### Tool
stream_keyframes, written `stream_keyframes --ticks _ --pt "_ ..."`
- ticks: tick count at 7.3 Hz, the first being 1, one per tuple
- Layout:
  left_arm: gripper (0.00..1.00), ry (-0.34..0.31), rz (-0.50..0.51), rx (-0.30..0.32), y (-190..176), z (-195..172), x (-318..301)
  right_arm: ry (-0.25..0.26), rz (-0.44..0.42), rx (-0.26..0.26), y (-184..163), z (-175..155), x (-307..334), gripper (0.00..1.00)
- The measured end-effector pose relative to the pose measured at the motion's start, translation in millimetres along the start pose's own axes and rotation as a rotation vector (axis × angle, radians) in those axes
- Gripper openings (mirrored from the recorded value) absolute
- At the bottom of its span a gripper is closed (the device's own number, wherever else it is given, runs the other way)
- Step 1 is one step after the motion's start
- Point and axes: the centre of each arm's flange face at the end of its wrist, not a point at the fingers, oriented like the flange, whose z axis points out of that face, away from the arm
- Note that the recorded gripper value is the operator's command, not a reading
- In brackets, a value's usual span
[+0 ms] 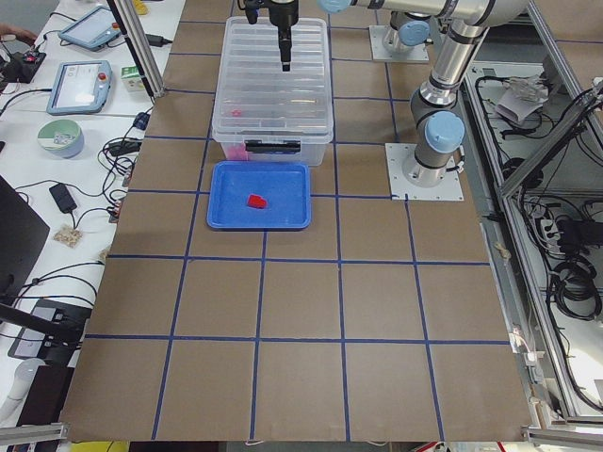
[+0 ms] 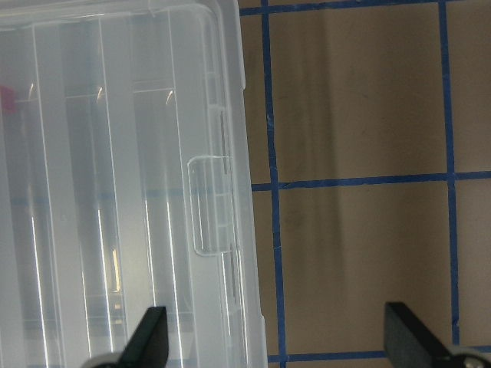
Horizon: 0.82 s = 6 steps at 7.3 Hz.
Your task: Place red block in blue tray from box
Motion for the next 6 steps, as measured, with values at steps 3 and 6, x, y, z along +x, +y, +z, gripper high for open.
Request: stream_keyframes --ticks 3,6 --pt "1.0 0.001 0.001 -0.001 0.8 -0.7 -0.1 -0.001 0.0 0.003 -0.3 -1.0 -0.1 1.0" --pt "1.0 0.003 0.011 0.002 2.2 -1.3 0.5 -0.002 0.0 0.0 0.5 -1.2 -0.2 1.0"
